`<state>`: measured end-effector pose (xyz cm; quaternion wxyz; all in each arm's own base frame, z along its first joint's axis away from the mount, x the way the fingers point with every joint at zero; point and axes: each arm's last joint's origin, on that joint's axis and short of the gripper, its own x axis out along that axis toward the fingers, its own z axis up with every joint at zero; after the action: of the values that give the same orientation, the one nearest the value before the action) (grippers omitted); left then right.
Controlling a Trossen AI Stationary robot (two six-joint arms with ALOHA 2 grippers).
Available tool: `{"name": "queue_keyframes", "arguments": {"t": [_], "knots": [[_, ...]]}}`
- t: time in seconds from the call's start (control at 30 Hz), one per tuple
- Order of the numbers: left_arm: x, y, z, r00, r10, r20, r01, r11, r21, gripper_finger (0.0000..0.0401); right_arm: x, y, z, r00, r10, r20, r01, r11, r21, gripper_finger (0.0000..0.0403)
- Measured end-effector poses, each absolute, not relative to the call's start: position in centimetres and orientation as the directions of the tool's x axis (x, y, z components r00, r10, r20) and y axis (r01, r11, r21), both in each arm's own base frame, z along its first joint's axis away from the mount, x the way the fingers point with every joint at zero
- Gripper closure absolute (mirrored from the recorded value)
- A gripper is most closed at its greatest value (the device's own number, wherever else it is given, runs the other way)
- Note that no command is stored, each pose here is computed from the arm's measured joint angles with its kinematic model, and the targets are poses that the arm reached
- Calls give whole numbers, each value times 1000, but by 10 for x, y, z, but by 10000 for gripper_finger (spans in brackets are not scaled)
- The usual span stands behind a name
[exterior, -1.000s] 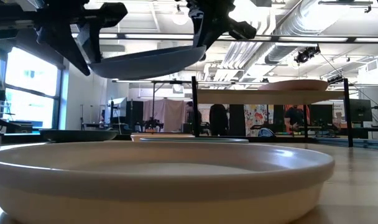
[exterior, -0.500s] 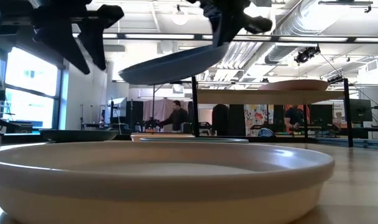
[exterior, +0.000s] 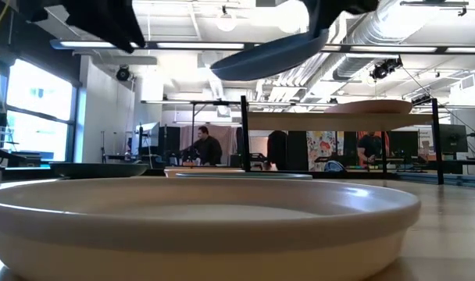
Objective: Place and stack plates onto a shelf
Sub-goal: Stack the blue plate on top of the pink plate on the shelf
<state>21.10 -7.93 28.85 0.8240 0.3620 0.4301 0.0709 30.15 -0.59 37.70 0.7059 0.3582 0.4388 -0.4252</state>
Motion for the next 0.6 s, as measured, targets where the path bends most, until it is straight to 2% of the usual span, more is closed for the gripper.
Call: {"name": "queue_keyframes", "arguments": {"t": [0.23, 0.6], "knots": [[197, -70, 306, 658, 512, -552, 66, 691, 719, 279, 256, -19, 408, 268, -383, -884, 933, 333, 138, 403], [186, -42, 322, 642, 571, -511, -66, 706, 705, 279, 202, -37, 444, 331, -540, -774, 940, 264, 218, 403]]}}
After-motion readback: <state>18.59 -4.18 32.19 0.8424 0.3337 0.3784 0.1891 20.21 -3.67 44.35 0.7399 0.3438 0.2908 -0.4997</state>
